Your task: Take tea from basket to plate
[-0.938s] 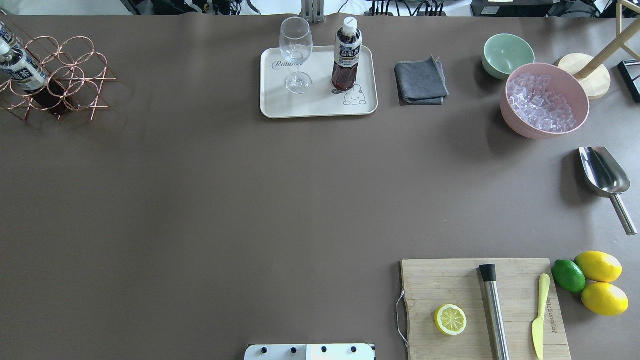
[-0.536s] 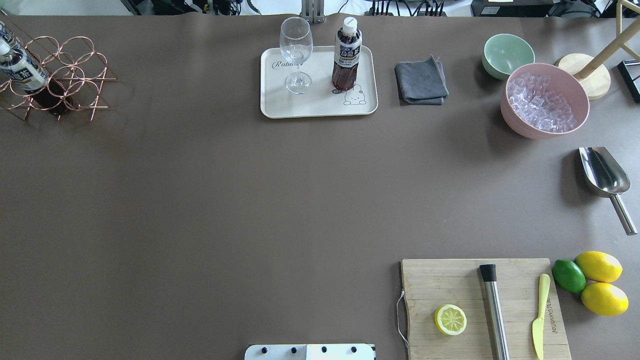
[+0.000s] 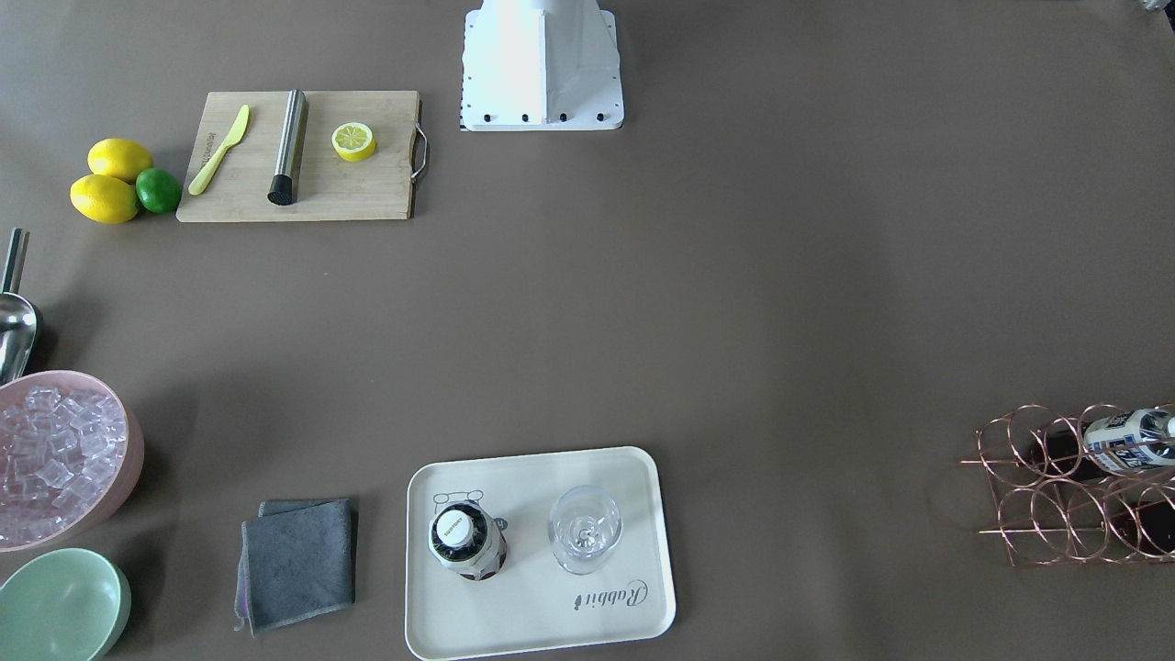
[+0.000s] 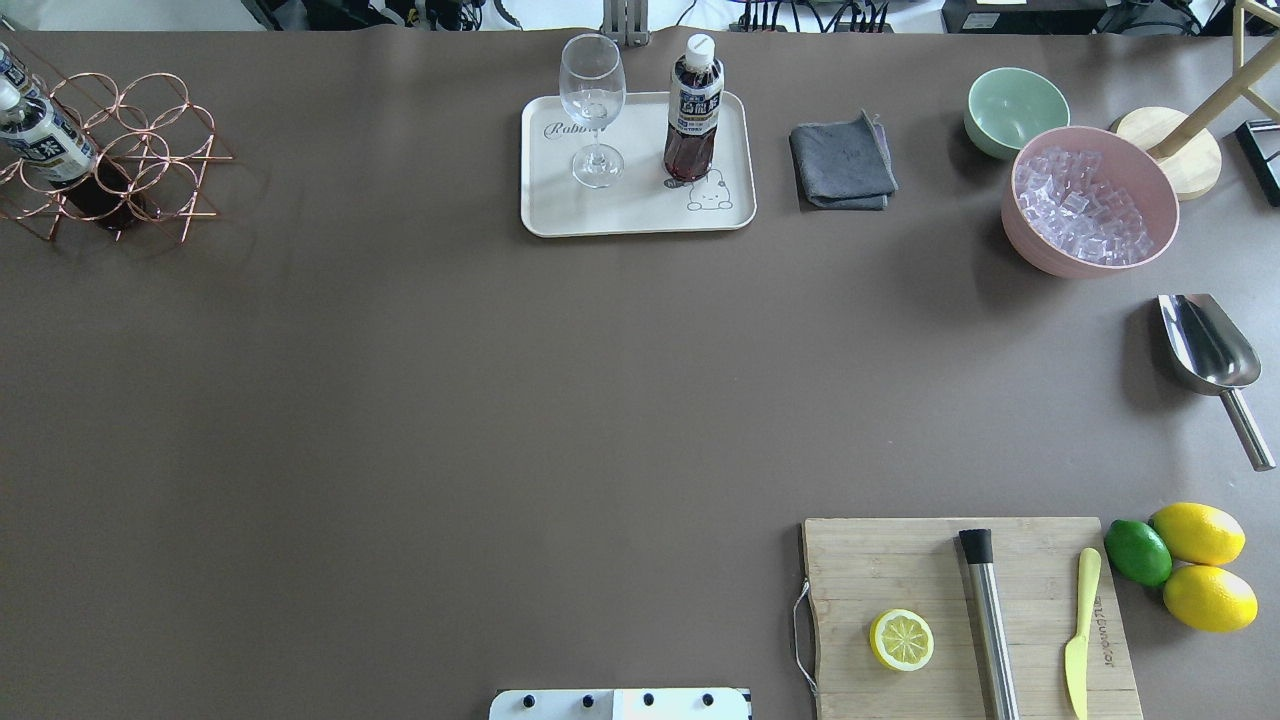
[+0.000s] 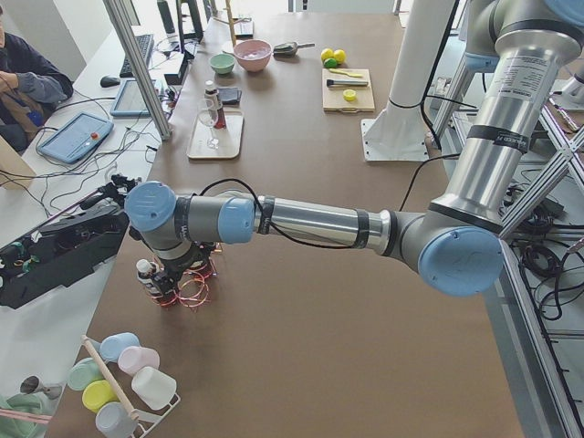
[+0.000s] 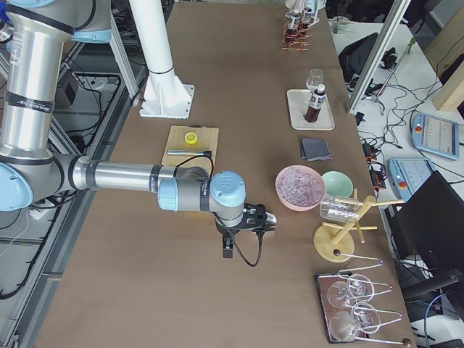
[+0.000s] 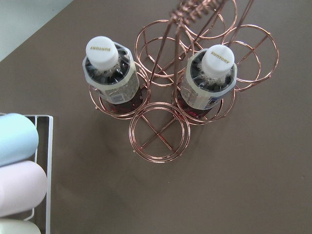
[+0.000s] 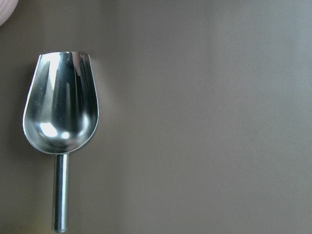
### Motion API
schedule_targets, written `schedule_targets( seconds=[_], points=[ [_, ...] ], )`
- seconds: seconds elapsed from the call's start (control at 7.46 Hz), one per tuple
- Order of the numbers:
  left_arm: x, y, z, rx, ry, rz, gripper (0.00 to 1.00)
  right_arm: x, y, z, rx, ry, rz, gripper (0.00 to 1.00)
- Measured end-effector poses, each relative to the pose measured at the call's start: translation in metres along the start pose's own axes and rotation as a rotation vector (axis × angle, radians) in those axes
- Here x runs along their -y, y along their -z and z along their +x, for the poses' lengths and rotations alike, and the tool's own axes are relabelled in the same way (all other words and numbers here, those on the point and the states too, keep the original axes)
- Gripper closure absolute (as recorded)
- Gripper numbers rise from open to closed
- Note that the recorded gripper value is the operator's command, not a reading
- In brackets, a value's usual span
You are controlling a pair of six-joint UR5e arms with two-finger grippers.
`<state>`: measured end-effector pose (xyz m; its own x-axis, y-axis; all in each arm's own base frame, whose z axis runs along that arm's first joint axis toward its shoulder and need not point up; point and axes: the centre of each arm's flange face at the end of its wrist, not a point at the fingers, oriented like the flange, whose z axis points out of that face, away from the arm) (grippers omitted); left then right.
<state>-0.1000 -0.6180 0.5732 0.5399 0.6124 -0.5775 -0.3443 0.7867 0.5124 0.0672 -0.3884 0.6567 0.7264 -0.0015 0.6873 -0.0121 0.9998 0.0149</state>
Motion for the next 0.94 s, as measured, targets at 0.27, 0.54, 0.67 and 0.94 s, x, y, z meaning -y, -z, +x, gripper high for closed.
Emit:
schedule_targets(
  seconds=[0.27,0.54,0.67,0.94],
  points=[
    [-0.022,-0.011,0.005,-0.013,0.232,-0.01,0.01,0.0,0.0,0.001,0.0,-0.002,0.001,0.0],
    [-0.035,-0.02,0.006,-0.02,0.452,-0.027,0.01,-0.001,-0.001,0.002,0.0,-0.007,-0.001,0.0],
    [-0.041,-0.024,0.007,-0.023,0.528,-0.035,0.01,-0.001,-0.001,0.002,0.0,-0.008,-0.002,0.0],
    [-0.046,-0.026,0.008,-0.028,0.629,-0.058,0.01,-0.001,0.0,0.003,-0.001,-0.009,0.0,0.0]
  ],
)
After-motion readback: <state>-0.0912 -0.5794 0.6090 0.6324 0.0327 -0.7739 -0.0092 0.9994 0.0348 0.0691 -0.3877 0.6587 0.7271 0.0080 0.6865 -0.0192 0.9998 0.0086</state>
